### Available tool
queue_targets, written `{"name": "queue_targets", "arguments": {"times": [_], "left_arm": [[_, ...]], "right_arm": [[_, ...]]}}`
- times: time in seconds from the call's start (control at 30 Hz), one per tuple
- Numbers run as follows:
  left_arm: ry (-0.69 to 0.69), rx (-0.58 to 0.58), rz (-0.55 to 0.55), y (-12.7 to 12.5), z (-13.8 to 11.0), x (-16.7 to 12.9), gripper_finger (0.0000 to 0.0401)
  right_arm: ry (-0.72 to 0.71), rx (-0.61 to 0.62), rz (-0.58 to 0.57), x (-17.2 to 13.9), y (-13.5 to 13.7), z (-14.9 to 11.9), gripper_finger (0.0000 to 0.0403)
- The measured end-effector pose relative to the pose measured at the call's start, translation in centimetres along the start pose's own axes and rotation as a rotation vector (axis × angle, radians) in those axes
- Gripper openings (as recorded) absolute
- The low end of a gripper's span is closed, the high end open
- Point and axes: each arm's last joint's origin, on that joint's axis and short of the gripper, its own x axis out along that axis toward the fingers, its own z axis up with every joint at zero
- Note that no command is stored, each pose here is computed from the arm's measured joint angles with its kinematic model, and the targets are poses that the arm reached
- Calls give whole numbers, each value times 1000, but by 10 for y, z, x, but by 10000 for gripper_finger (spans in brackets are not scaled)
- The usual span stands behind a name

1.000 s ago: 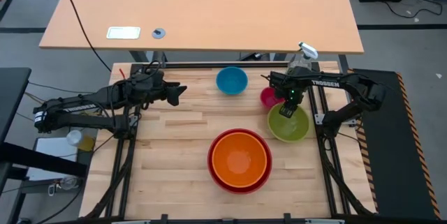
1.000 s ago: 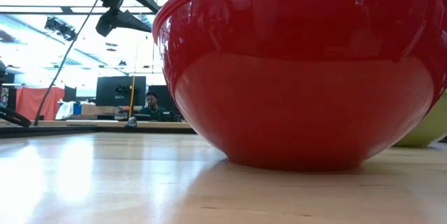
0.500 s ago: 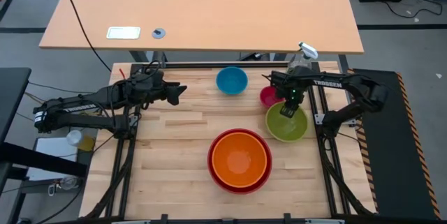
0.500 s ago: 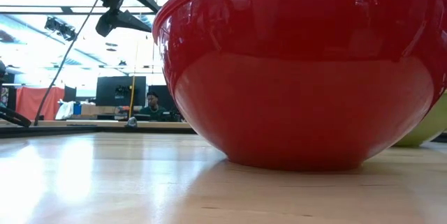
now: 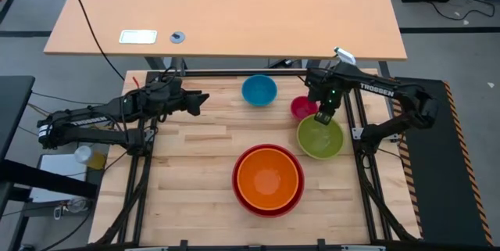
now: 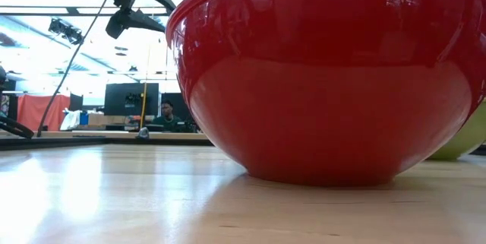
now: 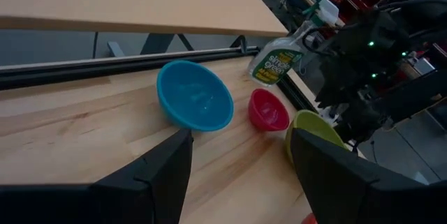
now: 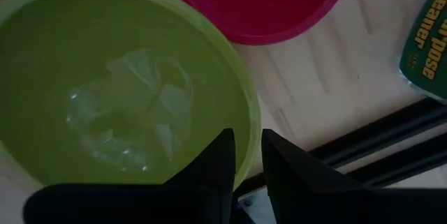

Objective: Nest bowls inside each other
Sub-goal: Stack the green bowl on the orange bowl

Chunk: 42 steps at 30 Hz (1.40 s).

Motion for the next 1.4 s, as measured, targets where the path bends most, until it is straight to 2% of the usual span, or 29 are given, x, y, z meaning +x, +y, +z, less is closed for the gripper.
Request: {"name": "queue_targets", "arguments": {"times": [0.33, 0.5, 0.63, 0.9, 1.0, 1.13, 1.4], "left_arm": [[-1, -21, -1, 0, 0, 0, 245], [-1, -21, 0, 0, 0, 0, 245], [0, -11, 0, 0, 0, 0, 245], [0, -1, 0, 0, 0, 0, 245], [0, 0, 0, 0, 0, 0, 245], [0, 4, 0, 0, 0, 0, 245], [1, 7, -2, 0, 0, 0, 245]], "right_arm": [[-33, -43, 61, -25, 3, 1, 81], [-54, -76, 60, -19, 3, 4, 88], [-52, -67, 63, -1, -3, 5, 118], [13, -41, 15, 33, -9, -2, 212], [26, -30, 5, 43, -10, -5, 229], [29, -7, -8, 58, -10, -7, 224], [49, 20, -12, 74, -9, -13, 183]]}}
